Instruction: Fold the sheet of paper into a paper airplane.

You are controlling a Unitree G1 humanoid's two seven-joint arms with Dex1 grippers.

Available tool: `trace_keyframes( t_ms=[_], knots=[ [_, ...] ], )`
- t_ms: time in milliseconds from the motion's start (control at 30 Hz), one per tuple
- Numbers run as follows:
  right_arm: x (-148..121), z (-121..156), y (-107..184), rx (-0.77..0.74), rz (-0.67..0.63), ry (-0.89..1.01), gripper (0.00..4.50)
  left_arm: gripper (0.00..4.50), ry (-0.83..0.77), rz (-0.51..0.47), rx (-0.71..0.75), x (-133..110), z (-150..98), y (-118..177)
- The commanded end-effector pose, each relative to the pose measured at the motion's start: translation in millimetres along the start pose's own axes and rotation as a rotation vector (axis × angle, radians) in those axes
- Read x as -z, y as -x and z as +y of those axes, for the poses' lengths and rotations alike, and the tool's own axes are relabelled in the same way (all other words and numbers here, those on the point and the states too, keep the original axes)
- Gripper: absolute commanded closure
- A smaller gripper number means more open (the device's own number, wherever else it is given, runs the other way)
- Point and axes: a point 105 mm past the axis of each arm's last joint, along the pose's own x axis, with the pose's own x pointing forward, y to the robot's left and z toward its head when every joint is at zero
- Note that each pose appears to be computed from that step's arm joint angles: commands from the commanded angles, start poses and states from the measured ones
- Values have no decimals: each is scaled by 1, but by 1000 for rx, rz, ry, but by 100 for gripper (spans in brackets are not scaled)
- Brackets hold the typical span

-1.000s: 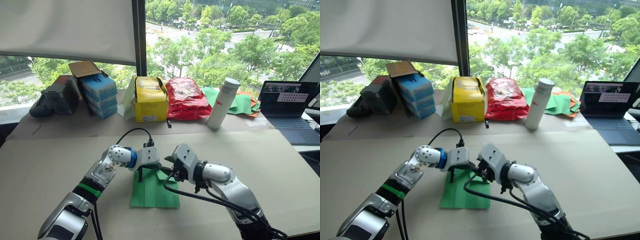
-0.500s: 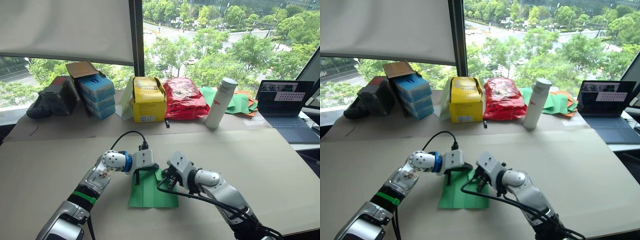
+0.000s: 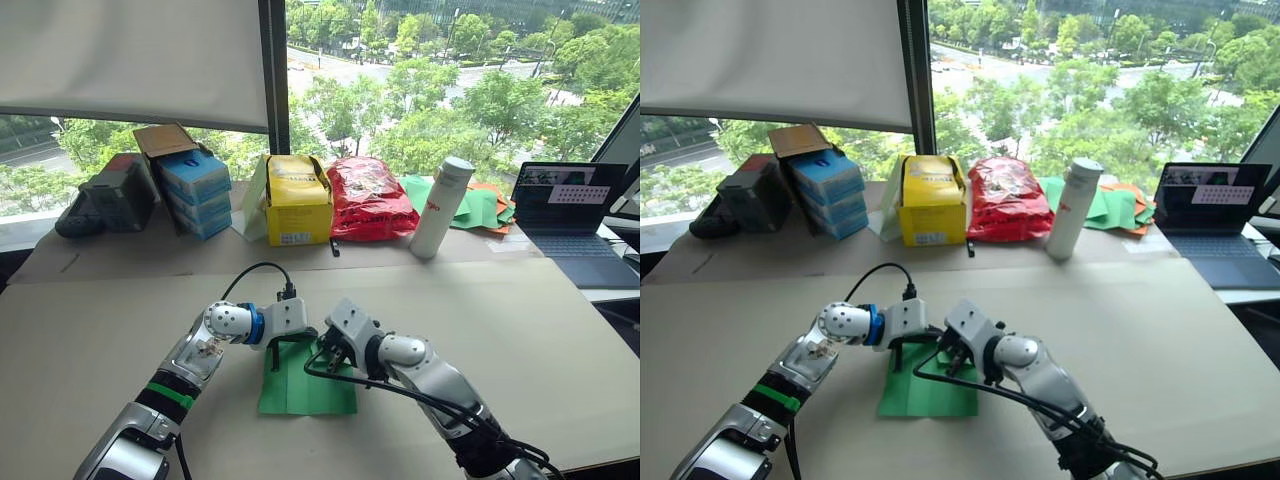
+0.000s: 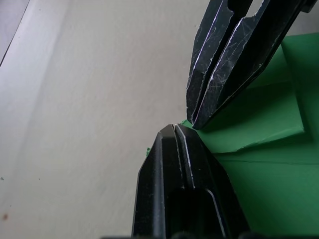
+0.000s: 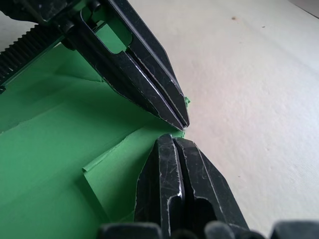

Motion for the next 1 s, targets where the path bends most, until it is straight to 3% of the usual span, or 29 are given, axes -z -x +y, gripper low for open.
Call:
trace_keyframes(
  t_ms=[33,1000],
  knots=[
    [32,3,0,-4,138,-54,448,450,64,79,62,22,-19,-7],
    [70,18,62,-15,263,-98,448,450,55,83,69,19,-21,-9]
  ],
)
